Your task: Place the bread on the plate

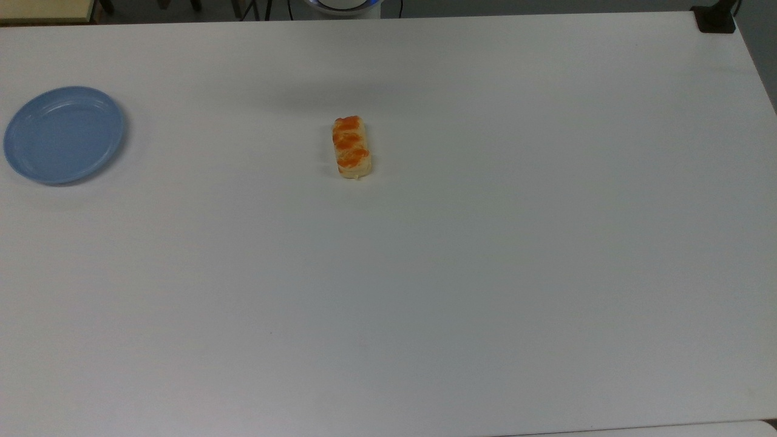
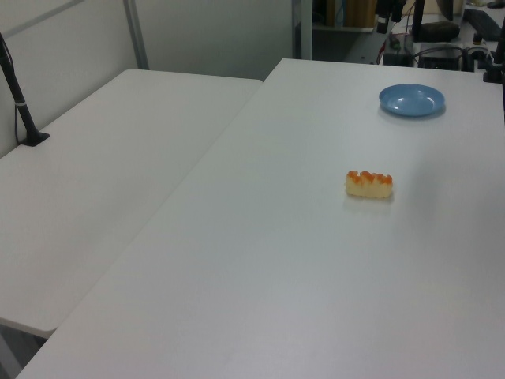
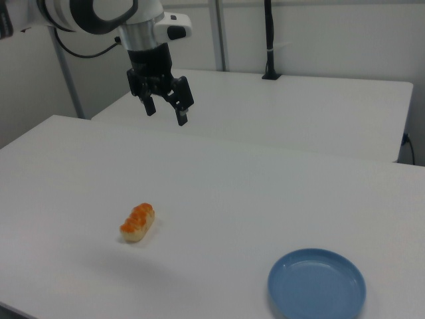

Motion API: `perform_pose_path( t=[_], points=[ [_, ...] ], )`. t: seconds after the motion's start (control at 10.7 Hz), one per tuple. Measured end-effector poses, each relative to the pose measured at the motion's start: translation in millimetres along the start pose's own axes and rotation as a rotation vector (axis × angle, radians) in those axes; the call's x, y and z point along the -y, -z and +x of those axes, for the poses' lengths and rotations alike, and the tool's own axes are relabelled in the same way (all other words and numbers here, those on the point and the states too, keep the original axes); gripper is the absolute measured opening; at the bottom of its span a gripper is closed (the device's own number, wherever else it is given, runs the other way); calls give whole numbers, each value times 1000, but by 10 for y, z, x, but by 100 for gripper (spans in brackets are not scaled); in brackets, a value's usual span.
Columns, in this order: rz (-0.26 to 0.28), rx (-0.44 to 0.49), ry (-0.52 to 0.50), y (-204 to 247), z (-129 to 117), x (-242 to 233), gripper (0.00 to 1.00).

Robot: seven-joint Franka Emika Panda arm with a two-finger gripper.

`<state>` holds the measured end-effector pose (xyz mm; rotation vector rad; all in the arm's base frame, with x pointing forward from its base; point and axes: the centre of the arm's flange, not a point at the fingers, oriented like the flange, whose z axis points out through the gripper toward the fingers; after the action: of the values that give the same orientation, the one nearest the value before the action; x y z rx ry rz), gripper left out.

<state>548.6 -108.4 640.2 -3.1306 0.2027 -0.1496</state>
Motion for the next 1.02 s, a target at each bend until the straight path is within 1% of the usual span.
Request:
perform_pose_path(
  t=[0.09,1.02],
  points=[
    [7,-3,-1,13,2,5,100],
    [7,0,-9,13,-3,-42,100]
  ],
)
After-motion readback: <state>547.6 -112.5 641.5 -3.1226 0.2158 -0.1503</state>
